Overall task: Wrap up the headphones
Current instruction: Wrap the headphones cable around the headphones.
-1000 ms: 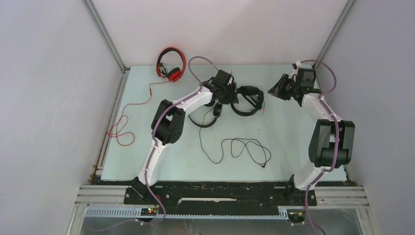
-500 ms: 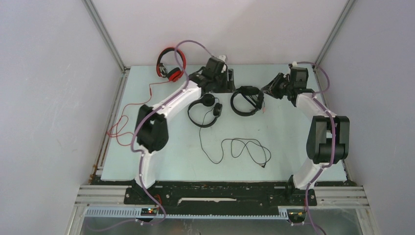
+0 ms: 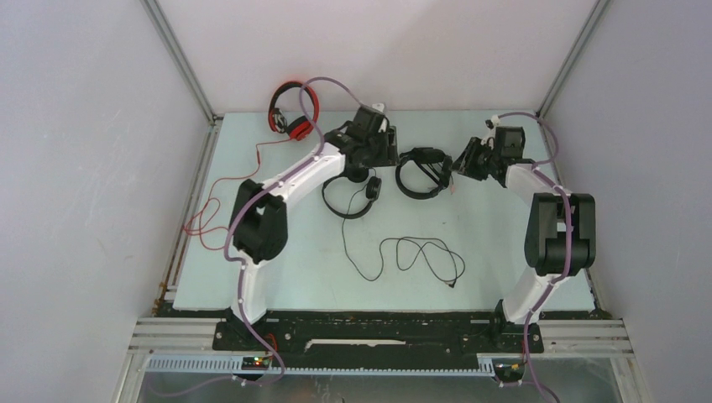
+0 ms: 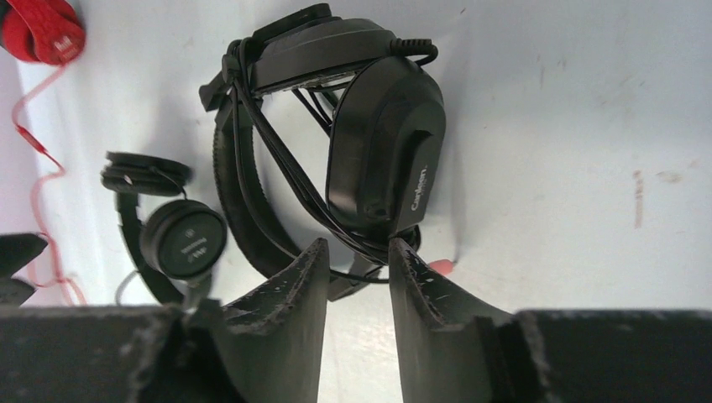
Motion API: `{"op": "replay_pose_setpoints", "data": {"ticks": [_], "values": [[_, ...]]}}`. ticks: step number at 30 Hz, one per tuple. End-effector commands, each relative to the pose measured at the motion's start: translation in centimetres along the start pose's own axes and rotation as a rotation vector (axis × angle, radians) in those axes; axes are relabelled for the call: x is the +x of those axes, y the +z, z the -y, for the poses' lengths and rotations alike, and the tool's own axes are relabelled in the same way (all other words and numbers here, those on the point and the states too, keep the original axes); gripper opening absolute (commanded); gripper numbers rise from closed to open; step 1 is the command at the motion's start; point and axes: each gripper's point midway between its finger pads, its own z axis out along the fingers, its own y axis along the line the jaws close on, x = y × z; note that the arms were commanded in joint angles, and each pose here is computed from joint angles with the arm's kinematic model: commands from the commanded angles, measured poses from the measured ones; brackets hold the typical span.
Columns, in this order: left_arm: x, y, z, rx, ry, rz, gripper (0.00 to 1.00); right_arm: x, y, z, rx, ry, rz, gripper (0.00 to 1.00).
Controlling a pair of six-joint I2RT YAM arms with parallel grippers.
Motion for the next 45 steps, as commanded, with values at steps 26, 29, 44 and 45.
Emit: {"op": "replay_pose_setpoints", "data": {"ticks": [26, 29, 44, 45], "values": [[2.1, 8.8, 0.6, -0.089, -0.256, 0.014, 0.61, -2.5, -0.5, -5.8, 0.016, -0.878, -0.091, 0.38], [2.4, 9.3, 0.4, -0.094, -0.263, 0.011, 0.61, -2.2, 0.0, -4.7, 0.045, -0.880, -0.119, 0.38], [2.6, 10.8, 1.4, -0.039, -0.301, 0.010, 0.42, -0.2, 0.8, -1.4, 0.072, -0.878, -0.200, 0.25], [2.6, 10.7, 1.5, -0.034, -0.301, 0.007, 0.36, -0.2, 0.8, -1.2, 0.075, -0.872, -0.194, 0.21]]}}
